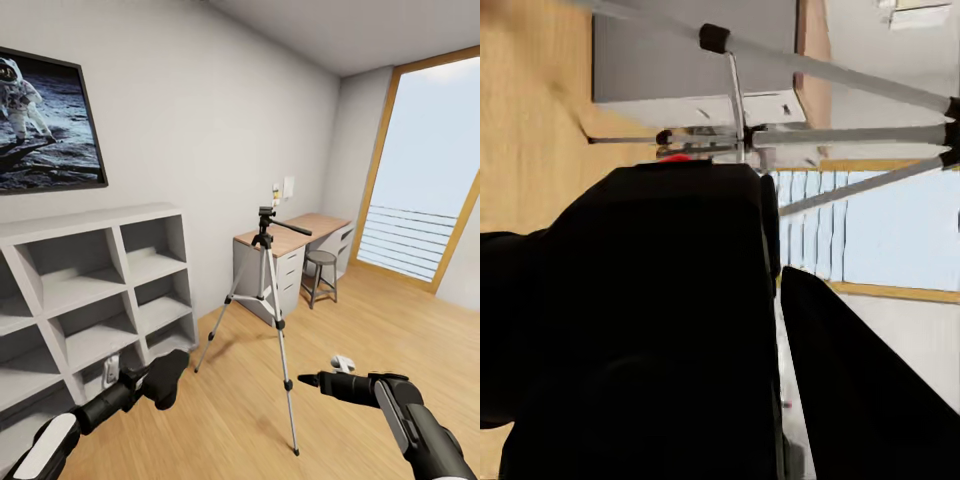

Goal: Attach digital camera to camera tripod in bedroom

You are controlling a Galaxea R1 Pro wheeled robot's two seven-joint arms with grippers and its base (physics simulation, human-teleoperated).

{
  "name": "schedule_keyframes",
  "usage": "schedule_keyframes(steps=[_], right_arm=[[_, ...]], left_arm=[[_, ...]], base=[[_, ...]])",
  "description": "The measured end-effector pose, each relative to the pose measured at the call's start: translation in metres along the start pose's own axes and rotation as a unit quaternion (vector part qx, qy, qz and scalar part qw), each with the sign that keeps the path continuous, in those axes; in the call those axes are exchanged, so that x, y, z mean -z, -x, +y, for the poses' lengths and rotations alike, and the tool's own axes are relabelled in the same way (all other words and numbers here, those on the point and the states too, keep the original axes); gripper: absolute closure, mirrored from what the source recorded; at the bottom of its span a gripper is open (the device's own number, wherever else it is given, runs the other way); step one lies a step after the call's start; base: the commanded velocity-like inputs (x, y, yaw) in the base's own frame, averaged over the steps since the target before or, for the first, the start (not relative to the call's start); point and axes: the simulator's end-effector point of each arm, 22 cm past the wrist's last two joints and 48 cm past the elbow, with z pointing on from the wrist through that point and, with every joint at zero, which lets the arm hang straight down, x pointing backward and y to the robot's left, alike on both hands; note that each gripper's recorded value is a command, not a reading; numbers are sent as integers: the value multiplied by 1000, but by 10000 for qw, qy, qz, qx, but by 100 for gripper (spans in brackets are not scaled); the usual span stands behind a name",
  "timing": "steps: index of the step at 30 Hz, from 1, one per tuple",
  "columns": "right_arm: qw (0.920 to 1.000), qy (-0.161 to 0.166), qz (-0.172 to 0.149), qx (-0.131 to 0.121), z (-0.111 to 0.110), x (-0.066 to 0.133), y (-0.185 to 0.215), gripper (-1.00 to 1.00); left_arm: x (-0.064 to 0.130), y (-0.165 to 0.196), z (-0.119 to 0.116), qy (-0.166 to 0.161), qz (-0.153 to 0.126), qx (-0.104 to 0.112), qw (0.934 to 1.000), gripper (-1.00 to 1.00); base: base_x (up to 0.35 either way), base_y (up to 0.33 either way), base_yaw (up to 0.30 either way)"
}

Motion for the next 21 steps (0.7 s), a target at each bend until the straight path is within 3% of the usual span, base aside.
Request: schedule_keyframes(steps=[4,6,7,10,11,12,14,15,16,18,21], right_arm=[[9969,-592,519,-71,-56,-2,-45,-100],[9943,-760,732,-145,-75,-3,-66,-100],[9914,-912,920,-180,-92,-4,-89,-100],[9874,-1070,1143,-211,-113,-4,-122,-100],[9849,-1187,1253,-166,-126,-5,-143,-100],[9793,-1457,1406,-21,-148,-4,-178,-100],[9728,-1669,1607,-20,-161,0,-208,-100],[9651,-1919,1781,47,-174,5,-235,-100],[9524,-2314,1976,204,-193,16,-271,-100],[9403,-2673,2070,388,-208,30,-303,-100],[9320,-3073,1784,723,-222,39,-299,-100]], left_arm=[[19,-13,100,1148,70,490,9922,100],[31,-20,130,1536,131,525,9866,100],[42,-26,157,1902,206,470,9804,100],[61,-36,193,2450,302,286,9686,100],[75,-40,218,2835,340,40,9584,100],[102,-46,259,3476,395,-479,9356,100],[118,-56,281,3809,486,-757,9202,100],[133,-71,301,4101,618,-1000,9044,100],[158,-99,331,4484,882,-1322,8796,100],[173,-126,346,4667,1111,-1685,8611,100],[175,-149,350,4665,1280,-2168,8480,100]], base=[[0,0,0],[0,0,0],[0,0,0],[0,0,0],[0,0,0],[0,0,0],[0,0,0],[0,0,0],[0,0,0],[0,0,0],[0,0,0]])
